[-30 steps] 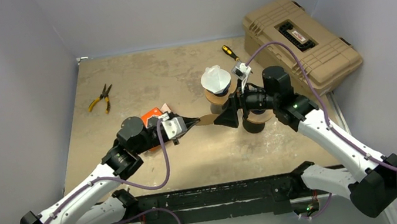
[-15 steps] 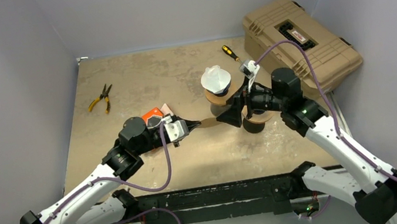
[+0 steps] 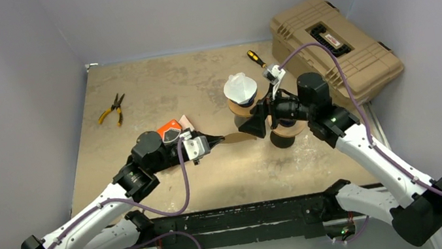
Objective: Place the coffee filter in the dripper
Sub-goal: Pick up the coffee filter from the coffee filter holder.
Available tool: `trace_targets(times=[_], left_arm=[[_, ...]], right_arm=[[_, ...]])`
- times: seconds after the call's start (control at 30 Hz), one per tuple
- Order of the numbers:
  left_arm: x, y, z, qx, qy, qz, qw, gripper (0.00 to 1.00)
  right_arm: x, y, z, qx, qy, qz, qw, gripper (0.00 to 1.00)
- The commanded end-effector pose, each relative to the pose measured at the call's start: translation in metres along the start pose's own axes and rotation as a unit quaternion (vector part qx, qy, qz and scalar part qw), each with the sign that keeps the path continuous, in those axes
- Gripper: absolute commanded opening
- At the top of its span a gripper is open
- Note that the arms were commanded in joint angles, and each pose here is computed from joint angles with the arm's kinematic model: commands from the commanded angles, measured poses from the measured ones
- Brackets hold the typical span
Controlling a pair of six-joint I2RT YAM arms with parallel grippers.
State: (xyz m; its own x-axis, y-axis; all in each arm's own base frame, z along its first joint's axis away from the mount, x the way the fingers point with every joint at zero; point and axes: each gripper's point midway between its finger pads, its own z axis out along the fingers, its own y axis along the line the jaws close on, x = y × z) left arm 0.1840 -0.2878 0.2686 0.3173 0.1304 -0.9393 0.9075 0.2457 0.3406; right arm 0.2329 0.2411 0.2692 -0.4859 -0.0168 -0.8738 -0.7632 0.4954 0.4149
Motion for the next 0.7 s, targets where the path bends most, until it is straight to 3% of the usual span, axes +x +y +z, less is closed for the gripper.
trace_targets(times=[0.0, 0.67], left_arm=[[-0.026, 0.006, 0.001, -0.006, -0.035, 0.015, 0.999, 0.0], [-0.031, 0.008, 0.005, -0.012, -0.04, 0.01, 0.999, 0.0]], right_arm=[[-0.006, 0.01, -0.003, -0.026, -0.013, -0.017, 0.999, 0.97], [0.009, 0.009, 0.0, -0.037, 0.004, -0.012, 0.999, 0.96]])
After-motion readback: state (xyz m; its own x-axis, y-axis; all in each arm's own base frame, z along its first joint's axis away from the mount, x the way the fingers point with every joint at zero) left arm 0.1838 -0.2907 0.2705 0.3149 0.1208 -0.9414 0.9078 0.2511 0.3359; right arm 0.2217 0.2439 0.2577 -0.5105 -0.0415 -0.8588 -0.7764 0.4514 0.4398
